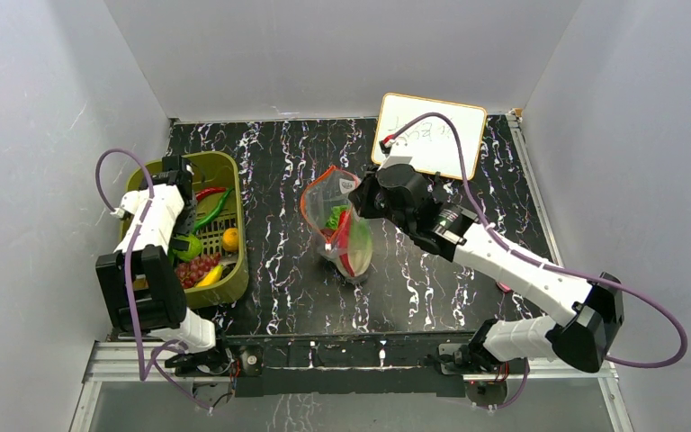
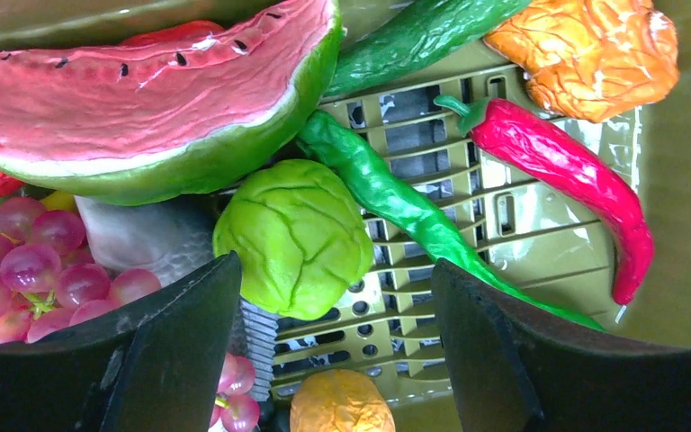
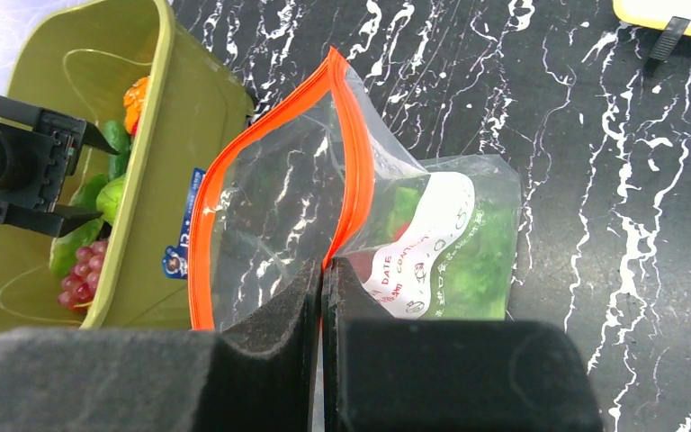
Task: Place the food in the zip-top bag and seal the zipper
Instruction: Pick up the fake vegetable from the bin.
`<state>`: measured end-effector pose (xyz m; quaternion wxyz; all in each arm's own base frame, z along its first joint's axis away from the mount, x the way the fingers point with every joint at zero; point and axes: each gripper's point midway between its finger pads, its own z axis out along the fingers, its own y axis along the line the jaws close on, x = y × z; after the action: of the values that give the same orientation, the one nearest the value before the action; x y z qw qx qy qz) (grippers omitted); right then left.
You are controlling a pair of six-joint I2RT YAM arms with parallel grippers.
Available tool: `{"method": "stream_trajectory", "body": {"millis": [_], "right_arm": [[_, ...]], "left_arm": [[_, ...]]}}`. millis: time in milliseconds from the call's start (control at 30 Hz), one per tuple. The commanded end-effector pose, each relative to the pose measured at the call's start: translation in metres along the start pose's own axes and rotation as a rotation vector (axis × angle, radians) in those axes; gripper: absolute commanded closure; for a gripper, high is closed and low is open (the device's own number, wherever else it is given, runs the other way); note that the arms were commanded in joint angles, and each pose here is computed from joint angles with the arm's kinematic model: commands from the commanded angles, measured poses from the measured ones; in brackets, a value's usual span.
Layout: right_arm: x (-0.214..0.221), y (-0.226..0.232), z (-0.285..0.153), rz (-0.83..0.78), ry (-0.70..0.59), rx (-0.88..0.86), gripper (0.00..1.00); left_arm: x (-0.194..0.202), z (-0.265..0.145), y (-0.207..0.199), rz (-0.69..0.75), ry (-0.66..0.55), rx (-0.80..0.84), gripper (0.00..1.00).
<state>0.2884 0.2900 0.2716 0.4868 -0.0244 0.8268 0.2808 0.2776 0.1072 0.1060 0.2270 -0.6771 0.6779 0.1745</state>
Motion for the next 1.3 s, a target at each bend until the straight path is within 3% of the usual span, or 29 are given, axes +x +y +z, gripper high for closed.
{"method": "stream_trajectory", "body": {"millis": [0, 267, 533, 700, 1000, 1267], "right_arm": [[-0.04, 0.018, -0.001, 0.001, -0.095, -0.024, 1.0], [-0.052, 0.024, 0.003, -0.031, -0.114, -0.019, 1.0], [-0.06, 0.025, -0.003, -0.04, -0.13, -0.017, 1.0], [-0.058, 0.024, -0.005, -0.031, -0.13, -0.02, 1.0], [-0.057, 0.023, -0.011, -0.013, -0.138, -0.035, 1.0], [-0.05, 0.02, -0.016, 0.0, -0.132, -0.047, 1.0]], "left_arm": [[-0.015, 0.003, -0.002, -0.021, -0.058, -0.036, 0.26], [-0.01, 0.01, -0.002, -0.012, -0.044, -0.11, 0.26], [0.01, 0.022, 0.005, 0.004, 0.022, -0.163, 0.33], [0.008, 0.021, 0.01, 0.001, 0.01, -0.159, 0.59], [-0.01, 0.001, 0.009, -0.017, -0.026, -0.108, 0.71], [-0.032, -0.03, 0.001, -0.055, -0.054, 0.014, 0.73]]}}
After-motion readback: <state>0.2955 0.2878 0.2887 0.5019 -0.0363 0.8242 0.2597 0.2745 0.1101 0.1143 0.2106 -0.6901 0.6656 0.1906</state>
